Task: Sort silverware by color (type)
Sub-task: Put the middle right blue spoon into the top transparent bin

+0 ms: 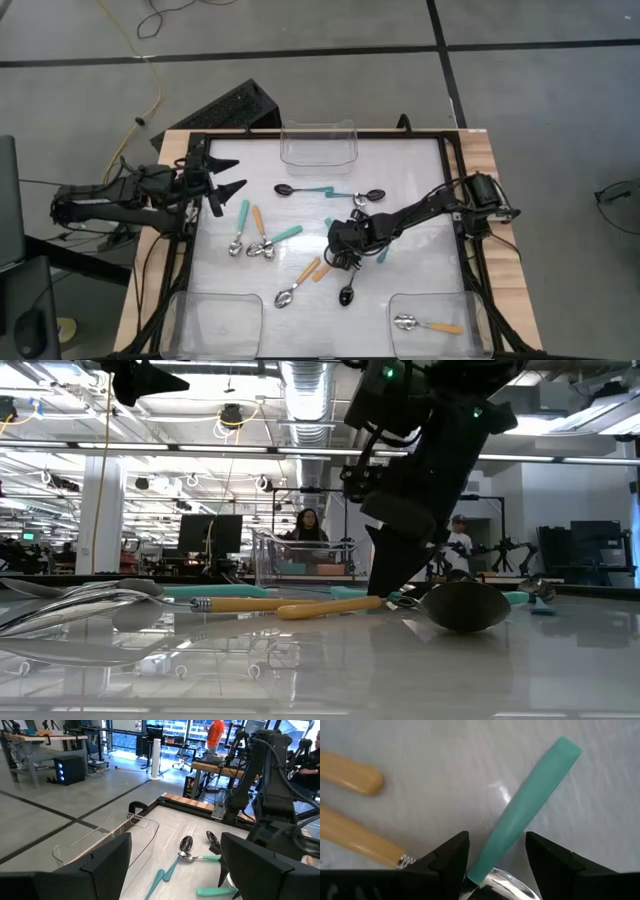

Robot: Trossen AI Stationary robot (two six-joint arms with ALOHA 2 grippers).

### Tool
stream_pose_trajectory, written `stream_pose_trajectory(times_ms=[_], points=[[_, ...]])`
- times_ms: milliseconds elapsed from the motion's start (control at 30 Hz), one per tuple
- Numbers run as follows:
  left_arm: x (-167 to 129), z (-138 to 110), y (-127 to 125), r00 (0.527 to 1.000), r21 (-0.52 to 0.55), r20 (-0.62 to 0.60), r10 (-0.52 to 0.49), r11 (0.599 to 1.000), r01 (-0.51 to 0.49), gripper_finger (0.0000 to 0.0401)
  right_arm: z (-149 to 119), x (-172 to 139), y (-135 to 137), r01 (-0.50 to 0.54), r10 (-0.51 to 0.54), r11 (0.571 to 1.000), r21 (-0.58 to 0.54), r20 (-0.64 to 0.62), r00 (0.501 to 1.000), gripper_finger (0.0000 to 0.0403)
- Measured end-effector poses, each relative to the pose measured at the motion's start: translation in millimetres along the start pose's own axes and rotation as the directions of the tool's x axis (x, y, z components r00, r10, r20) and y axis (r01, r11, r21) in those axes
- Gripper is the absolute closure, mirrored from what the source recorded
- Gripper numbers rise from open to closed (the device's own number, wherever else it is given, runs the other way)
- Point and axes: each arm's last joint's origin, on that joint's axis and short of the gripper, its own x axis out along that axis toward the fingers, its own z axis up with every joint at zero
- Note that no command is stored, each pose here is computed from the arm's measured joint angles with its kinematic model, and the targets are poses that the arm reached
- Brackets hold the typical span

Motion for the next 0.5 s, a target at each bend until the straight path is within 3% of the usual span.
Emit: stream_pose_trajectory(times_ms=[233,500], points=[[-0.1,0.0,0.0,1.0,0.0,0.0,0.0,1.0,0.0,0.0108,-1.9,1.7,1.0,-0.001,0.001,1.0,-0.001,-0.01,1.0,0.0212],[-0.1,0.0,0.0,1.0,0.0,0.0,0.001,1.0,-0.001,0.0108,-2.3,1.9,0.6,-0.001,0.002,0.999,0.046,-0.015,1.0,0.0326]])
